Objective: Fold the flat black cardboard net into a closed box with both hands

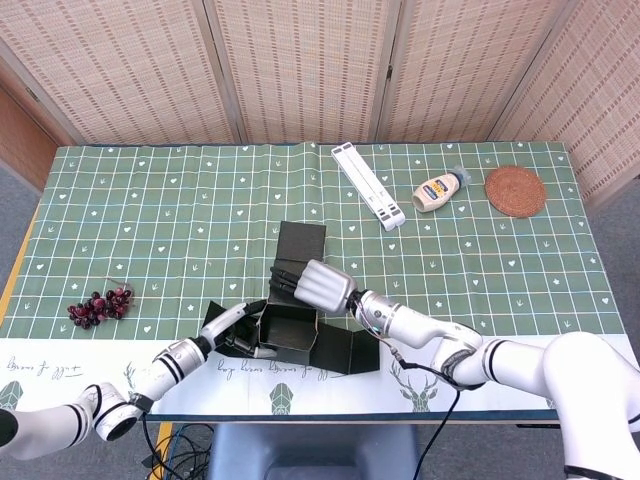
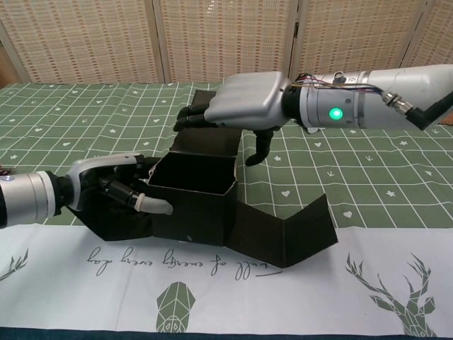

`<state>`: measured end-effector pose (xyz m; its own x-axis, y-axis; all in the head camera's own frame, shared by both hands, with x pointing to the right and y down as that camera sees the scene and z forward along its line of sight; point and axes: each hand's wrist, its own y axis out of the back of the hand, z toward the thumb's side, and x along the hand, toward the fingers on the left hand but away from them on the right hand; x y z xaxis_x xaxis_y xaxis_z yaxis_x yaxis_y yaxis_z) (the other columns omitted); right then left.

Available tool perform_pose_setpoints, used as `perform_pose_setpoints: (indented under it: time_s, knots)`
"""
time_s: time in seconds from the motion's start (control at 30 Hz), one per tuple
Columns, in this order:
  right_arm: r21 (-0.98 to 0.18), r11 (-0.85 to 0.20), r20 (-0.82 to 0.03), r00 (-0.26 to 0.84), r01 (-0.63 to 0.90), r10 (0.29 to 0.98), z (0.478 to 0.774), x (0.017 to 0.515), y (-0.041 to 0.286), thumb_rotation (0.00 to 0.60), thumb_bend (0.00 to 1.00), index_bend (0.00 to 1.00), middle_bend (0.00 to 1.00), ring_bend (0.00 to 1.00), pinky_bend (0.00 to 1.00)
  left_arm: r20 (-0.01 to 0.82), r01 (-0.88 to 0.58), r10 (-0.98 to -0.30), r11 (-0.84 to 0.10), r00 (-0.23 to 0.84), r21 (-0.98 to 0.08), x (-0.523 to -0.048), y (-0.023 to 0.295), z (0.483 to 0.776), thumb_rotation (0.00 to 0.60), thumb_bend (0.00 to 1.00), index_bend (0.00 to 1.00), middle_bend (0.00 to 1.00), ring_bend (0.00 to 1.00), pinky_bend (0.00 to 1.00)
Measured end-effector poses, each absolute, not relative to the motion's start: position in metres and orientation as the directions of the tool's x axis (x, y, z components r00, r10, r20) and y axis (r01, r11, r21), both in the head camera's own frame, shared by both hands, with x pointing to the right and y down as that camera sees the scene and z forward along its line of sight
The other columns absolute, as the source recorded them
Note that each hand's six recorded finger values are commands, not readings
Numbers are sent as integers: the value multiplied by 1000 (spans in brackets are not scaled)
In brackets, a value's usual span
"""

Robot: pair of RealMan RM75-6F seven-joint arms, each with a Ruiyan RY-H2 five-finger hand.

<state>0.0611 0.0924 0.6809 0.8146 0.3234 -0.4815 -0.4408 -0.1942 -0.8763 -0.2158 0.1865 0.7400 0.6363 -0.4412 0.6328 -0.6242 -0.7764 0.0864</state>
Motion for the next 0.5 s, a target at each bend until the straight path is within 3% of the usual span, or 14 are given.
perform_pose_setpoints:
  time_s: [0.17,0.27,0.37,0.5]
  knots:
    - [-894,-263,-441,823,-364,359,671,71,88,600,214,0,0,736,991,626,-643,-463,-762,628,82,-225,179,733,600,120,230,252,662,936]
    - [-903,-302,-408,827,-305,386,664,79,84,600,214,0,0,736,991,623,-653,-473,-753,623,81,-230,176,729,600,120,230,252,787,936]
    - [-914,-324,-369,827,-243,423,655,88,79,600,214,0,0,736,991,618,-664,-485,-743,618,81,-234,173,726,600,120,230,252,826,936]
    - [-928,-335,-318,813,-163,487,644,106,69,600,214,0,0,736,991,613,-684,-497,-723,614,99,-237,167,721,600,120,230,252,659,936]
